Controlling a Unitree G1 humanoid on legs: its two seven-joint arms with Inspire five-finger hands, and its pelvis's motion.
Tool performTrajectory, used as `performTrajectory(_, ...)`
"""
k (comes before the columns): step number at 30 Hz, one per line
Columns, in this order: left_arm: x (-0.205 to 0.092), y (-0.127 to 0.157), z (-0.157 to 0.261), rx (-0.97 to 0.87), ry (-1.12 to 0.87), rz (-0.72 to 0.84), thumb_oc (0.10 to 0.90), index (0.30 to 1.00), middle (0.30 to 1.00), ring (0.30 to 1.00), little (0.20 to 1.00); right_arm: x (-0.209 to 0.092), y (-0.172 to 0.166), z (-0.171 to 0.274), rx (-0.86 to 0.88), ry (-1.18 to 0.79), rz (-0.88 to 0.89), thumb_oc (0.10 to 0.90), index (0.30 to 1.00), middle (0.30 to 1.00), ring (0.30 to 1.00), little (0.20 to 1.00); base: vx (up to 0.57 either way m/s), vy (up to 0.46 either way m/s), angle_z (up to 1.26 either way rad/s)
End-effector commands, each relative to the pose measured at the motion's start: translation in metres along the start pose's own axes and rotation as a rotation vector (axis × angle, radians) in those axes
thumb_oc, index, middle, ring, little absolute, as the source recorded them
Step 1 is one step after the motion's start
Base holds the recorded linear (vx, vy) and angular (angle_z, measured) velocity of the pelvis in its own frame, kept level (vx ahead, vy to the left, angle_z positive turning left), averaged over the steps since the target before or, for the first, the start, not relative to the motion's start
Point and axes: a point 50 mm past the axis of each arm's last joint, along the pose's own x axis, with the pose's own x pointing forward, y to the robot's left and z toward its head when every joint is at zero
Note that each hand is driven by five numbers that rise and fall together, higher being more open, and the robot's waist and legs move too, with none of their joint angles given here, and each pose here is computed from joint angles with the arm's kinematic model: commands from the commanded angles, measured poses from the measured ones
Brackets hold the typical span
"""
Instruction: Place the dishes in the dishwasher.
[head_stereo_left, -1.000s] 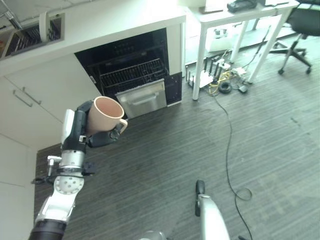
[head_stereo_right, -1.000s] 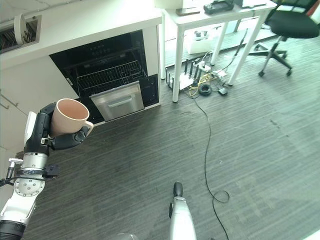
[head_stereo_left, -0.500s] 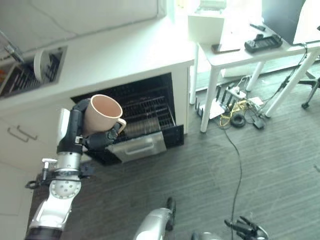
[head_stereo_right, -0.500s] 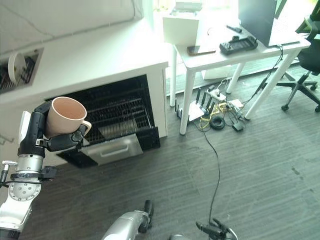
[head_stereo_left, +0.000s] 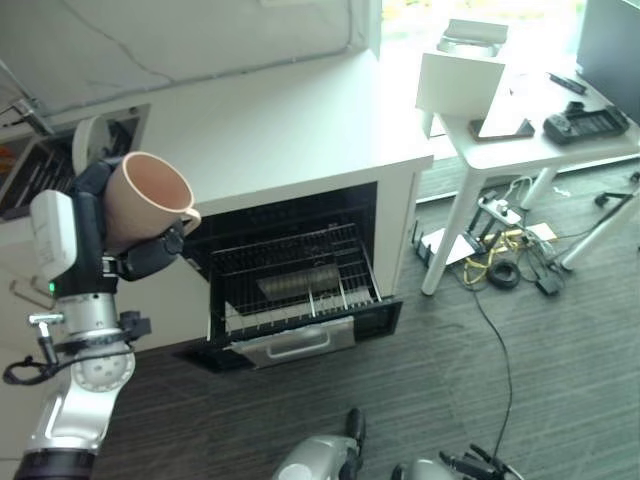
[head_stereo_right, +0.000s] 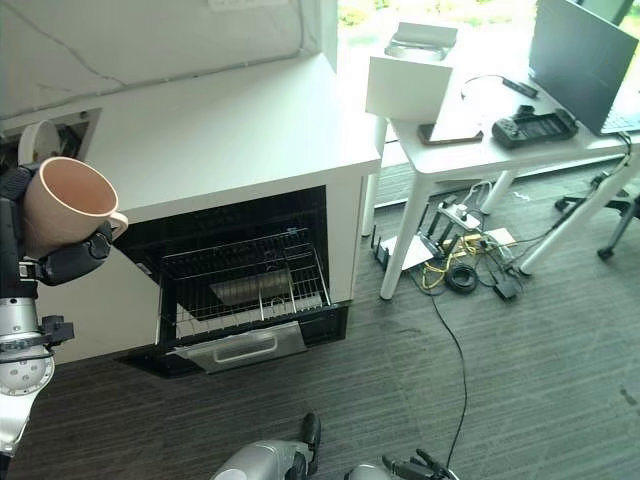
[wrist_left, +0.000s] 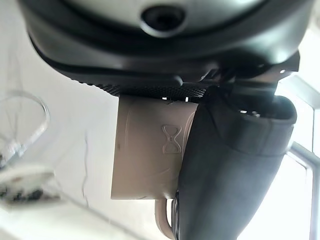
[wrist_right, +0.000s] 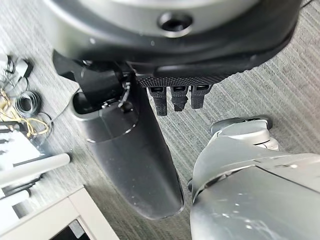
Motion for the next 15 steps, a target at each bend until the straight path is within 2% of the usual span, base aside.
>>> performTrajectory(1,0.025,0.025,0.030,-0.051,-0.190,0.200,0.400,0.300,0.300,0.300,0.300,0.000,-0.004,0.014,-0.049,-0.064,-0.005,0.800,0.900,0.900,0.900,0.900,-0.01,0.055,0.05)
performTrajectory(8,0.023,0.027,0.035,-0.090,-0.197,0.175,0.400,0.300,0.300,0.300,0.300,0.003,0.006,0.020,-0.062,-0.078,-0.009,0.800,0.900,0.900,0.900,0.900,0.00,0.071,0.00)
performTrajectory(11,0.029,0.021,0.041,-0.138,-0.203,0.115,0.400,0.300,0.300,0.300,0.300,0.003,0.008,0.016,-0.074,-0.060,-0.004,0.800,0.900,0.900,0.900,0.900,0.03,0.078,0.18)
performTrajectory(15,0.036,0.006,0.049,-0.203,-0.194,0.065,0.400,0.300,0.300,0.300,0.300,0.003,0.008,0.016,-0.094,-0.065,0.018,0.800,0.900,0.900,0.900,0.900,0.07,-0.125,0.45)
